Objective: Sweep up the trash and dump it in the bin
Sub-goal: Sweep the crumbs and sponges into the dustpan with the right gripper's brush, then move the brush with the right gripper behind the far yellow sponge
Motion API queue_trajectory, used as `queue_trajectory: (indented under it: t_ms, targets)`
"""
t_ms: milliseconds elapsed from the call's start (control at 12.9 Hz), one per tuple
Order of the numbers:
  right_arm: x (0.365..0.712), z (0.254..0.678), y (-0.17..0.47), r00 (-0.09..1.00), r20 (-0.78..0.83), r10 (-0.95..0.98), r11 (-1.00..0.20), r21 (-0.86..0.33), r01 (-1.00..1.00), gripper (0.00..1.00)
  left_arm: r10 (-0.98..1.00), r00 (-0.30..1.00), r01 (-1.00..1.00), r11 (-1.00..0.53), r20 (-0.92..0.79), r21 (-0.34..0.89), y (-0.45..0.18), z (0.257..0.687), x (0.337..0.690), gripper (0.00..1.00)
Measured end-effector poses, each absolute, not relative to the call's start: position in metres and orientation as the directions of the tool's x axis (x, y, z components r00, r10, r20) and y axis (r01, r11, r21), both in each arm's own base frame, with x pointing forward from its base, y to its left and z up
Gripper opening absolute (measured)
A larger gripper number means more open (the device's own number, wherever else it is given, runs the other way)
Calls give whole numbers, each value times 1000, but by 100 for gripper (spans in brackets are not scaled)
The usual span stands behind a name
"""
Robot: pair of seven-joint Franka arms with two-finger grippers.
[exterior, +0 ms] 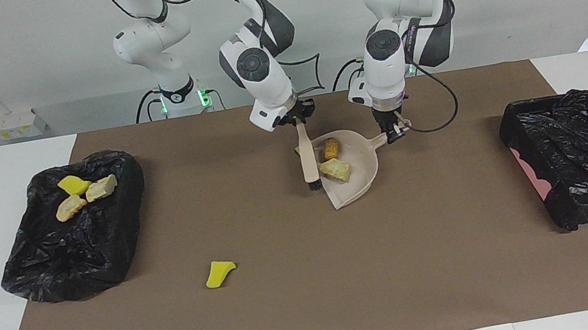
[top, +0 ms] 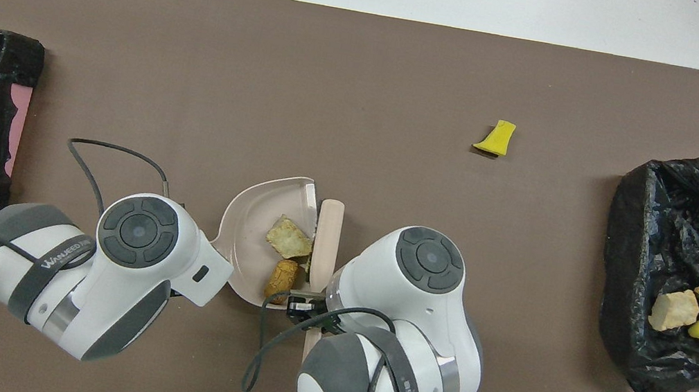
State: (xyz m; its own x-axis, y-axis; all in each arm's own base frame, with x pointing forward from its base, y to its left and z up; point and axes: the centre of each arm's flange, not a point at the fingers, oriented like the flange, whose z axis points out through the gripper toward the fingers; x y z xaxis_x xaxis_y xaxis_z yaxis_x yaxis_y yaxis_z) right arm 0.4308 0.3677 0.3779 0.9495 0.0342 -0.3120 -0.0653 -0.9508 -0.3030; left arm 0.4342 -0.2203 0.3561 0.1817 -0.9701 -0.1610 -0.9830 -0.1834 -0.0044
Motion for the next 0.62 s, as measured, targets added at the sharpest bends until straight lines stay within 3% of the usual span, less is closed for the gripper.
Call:
queue_trajectory:
  t_ms: [309,619]
  targets:
    - [462,411,386,956,-288,50,-933,-356,-58,26,-962,243,-970,-240,-127,-40,-209,356,444,31]
    - [495,463,356,951,-305,40,-923,-377,-82,26,-934,342,-939,-337,-102,-68,-203,356,449,31]
